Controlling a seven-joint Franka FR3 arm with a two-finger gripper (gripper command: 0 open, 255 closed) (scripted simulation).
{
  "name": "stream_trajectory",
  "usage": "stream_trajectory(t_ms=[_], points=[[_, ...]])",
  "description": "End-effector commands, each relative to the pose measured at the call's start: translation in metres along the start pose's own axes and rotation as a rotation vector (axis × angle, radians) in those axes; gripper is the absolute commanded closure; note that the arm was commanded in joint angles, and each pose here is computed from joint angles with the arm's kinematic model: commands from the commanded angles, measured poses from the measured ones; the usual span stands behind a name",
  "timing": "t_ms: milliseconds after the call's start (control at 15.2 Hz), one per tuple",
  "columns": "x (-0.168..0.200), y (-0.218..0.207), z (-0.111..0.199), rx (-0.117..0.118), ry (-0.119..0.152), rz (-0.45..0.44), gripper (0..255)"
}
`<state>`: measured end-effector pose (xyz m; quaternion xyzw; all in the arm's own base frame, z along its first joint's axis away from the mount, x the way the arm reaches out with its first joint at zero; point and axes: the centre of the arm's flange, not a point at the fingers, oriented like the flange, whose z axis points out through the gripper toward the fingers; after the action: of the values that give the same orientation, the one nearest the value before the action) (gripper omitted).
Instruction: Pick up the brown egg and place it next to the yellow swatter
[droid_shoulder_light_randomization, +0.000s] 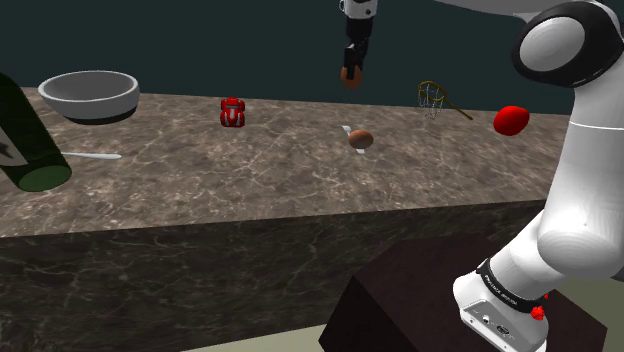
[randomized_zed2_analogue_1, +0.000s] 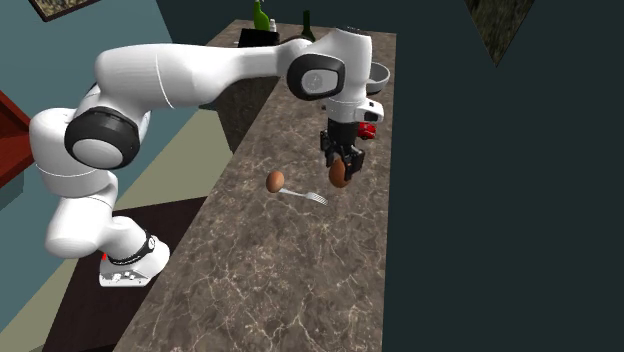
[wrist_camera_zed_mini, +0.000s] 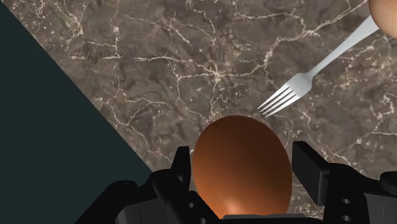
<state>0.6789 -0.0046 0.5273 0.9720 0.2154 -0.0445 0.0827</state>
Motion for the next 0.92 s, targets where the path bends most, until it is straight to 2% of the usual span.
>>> stream_trajectory(t_ms=[0,726,858], points=[[-0.001,0.001,-0.01,0.0,0.0,0.0,255],[-0.008,0.009,-0.067,0.0,0.0,0.0,255],[-0.019,0.017,-0.065,0.0,0.0,0.0,255]])
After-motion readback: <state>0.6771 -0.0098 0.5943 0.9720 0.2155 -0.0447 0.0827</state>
